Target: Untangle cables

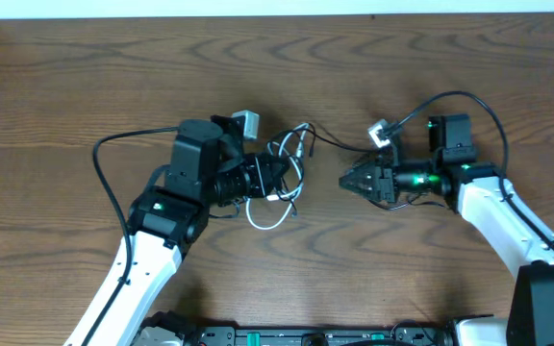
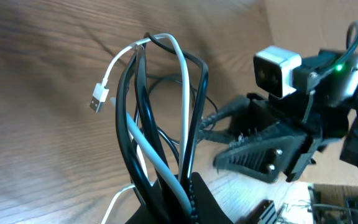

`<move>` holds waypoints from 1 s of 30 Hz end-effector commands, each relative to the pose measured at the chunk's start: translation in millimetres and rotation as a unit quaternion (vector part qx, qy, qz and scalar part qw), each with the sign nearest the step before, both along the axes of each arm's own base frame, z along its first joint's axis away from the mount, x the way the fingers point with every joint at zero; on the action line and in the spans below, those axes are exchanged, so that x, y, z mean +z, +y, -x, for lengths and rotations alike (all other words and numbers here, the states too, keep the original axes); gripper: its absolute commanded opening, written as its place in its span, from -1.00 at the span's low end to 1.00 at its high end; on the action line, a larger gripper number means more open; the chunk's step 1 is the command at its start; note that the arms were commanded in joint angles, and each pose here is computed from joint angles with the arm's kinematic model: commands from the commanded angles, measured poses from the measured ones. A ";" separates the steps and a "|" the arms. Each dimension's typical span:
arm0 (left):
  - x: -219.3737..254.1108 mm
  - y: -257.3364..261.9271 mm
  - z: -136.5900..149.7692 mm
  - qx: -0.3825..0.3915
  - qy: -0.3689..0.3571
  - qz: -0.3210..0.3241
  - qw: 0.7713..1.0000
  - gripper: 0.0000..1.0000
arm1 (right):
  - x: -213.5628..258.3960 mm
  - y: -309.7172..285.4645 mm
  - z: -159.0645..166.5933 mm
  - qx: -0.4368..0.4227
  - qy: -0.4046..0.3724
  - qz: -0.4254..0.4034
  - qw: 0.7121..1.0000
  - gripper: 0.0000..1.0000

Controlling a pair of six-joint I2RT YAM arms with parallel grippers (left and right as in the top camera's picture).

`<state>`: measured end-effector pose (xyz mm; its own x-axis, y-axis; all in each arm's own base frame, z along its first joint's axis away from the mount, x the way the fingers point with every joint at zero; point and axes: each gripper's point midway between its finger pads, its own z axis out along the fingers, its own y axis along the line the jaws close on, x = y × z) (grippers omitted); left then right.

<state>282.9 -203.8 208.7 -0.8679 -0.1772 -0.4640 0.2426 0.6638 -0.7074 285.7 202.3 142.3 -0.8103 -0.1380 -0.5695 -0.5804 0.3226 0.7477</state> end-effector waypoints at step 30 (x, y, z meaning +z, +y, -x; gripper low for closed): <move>4.9 -29.3 -11.1 -0.019 -0.028 0.018 0.999 -0.85 | 18.0 67.8 46.3 0.026 0.267 -0.032 0.963 -0.27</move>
<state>289.1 -231.2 205.8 -0.8641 -0.1494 -0.4806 0.2888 0.6349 -0.7166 246.7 264.7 162.1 -0.9842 -0.1425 -0.1050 -0.1384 0.2498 0.9584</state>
